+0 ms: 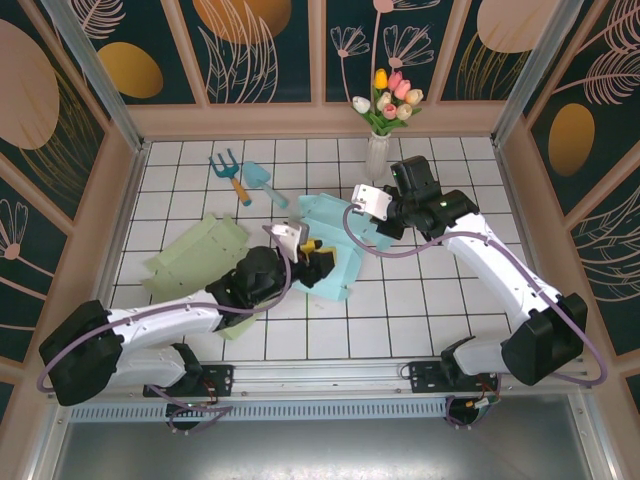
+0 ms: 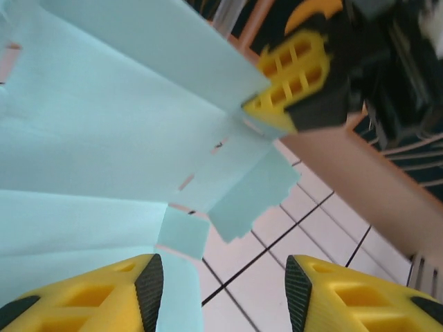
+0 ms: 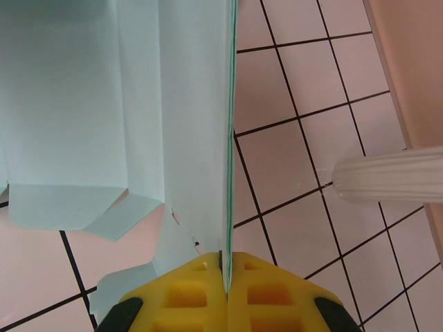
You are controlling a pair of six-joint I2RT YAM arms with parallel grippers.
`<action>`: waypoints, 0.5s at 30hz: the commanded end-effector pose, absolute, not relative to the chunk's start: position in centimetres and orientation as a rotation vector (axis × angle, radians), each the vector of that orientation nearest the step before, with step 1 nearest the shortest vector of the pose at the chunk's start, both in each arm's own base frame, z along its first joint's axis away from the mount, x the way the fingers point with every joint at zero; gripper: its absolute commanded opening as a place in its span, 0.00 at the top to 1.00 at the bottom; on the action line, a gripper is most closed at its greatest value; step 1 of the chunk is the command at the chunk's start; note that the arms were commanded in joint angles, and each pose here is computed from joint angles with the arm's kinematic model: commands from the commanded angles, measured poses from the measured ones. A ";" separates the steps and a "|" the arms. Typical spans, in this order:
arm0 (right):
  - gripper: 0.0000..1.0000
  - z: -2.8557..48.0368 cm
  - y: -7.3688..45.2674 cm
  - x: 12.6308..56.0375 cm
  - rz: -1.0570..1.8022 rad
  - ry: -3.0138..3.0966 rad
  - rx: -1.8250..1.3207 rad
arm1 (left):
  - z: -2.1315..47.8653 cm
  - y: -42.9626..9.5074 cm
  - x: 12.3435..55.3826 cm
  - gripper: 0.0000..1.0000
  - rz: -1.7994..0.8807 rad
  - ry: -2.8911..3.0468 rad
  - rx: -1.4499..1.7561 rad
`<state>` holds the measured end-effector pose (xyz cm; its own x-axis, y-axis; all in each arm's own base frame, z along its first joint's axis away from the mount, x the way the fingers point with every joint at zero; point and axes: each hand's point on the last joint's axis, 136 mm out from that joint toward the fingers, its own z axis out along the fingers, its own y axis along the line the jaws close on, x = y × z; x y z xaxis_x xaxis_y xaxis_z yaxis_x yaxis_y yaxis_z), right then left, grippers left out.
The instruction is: Fold the paper box
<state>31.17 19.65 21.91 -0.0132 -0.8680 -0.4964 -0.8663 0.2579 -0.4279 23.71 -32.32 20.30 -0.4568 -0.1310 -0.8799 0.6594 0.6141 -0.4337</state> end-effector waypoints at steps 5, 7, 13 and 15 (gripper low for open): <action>1.00 21.0 20.1 31.2 0.035 1.848 -1.597 | 19.1 -32.7 27.3 0.47 -0.676 1.761 0.491; 1.00 20.7 20.1 31.2 0.034 1.845 -1.607 | 19.2 -31.2 28.5 0.46 -0.571 1.737 0.425; 1.00 20.4 20.1 31.1 0.036 1.847 -1.630 | 19.2 -29.3 30.6 0.40 -0.421 1.745 0.385; 1.00 20.3 20.1 31.2 0.035 1.849 -1.630 | 18.8 -28.6 31.6 0.40 -0.391 1.766 0.353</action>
<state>31.23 19.83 20.68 -0.0178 -0.8757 -0.4825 -0.8811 0.2418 -0.4065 29.52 -29.79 17.55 -0.2633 0.0360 -0.9641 0.5126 0.8518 -0.1082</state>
